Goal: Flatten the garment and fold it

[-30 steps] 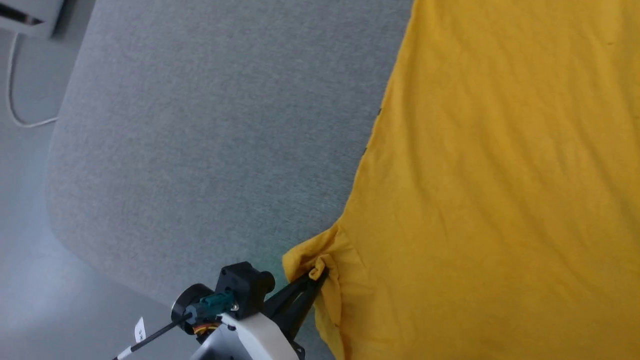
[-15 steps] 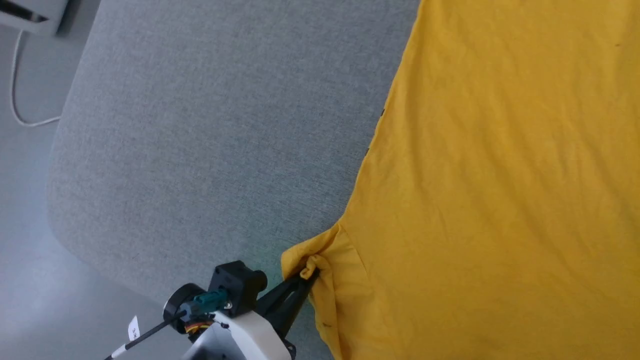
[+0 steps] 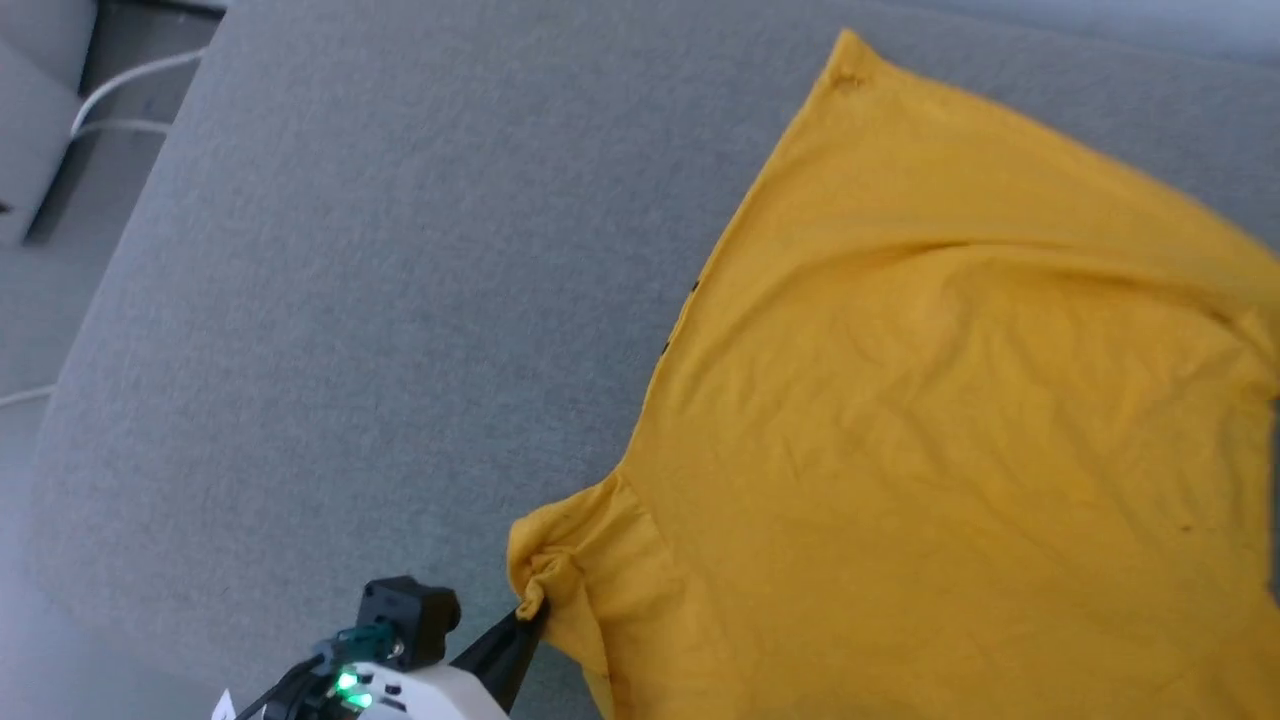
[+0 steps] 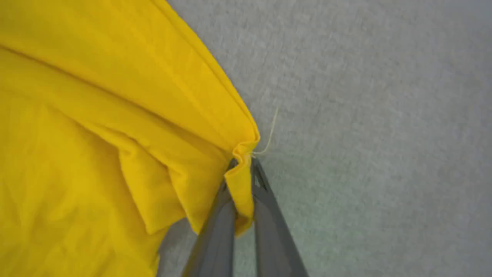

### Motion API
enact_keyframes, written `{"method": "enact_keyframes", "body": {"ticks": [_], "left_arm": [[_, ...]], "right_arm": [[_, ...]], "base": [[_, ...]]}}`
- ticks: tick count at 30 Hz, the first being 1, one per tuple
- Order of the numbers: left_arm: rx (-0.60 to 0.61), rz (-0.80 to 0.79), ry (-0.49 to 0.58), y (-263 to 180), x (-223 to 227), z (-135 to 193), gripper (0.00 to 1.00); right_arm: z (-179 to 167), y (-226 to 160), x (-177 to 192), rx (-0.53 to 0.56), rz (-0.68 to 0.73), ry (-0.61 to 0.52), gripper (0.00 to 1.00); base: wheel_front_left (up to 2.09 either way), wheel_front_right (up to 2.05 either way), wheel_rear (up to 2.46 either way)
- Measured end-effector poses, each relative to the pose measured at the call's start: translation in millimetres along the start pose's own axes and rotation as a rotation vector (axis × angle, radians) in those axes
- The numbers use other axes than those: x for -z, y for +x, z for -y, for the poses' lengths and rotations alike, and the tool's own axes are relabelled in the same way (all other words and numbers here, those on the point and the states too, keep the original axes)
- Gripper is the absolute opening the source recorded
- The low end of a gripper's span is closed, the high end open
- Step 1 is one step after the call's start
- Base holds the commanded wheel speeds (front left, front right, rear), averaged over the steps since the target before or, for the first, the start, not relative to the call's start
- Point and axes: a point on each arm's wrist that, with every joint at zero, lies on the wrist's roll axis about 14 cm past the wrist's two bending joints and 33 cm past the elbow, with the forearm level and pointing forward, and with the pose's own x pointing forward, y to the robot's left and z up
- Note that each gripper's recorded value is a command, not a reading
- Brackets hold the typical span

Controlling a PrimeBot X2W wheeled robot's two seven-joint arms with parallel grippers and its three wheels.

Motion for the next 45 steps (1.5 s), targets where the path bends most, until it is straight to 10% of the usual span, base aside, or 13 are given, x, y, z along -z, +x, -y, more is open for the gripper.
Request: {"method": "enact_keyframes", "body": {"ticks": [18, 30, 31, 32, 45], "left_arm": [[0.075, 0.193, 0.015, -16, -36, 19, 0.00], [0.102, 0.231, 0.018, -13, -46, 30, 0.00], [0.099, 0.230, 0.016, -13, -46, 29, 0.00], [0.097, 0.231, 0.015, -13, -46, 29, 0.00], [0.114, 0.340, 0.024, -10, -84, 35, 0.00]], "right_arm": [[19, -148, 197, 0.063, -0.078, 0.194, 0.00], [-24, -163, 264, 0.014, -0.219, 0.293, 0.00], [-23, -162, 260, 0.020, -0.207, 0.285, 0.24], [-20, -161, 255, 0.027, -0.195, 0.277, 1.00], [-11, -156, 48, -0.025, 0.230, 0.121, 1.00]], "base": [[0.00, 0.00, 0.00], [0.00, 0.00, 0.00], [0.00, 0.00, 0.00], [0.00, 0.00, 0.00], [0.00, 0.00, 0.00]]}}
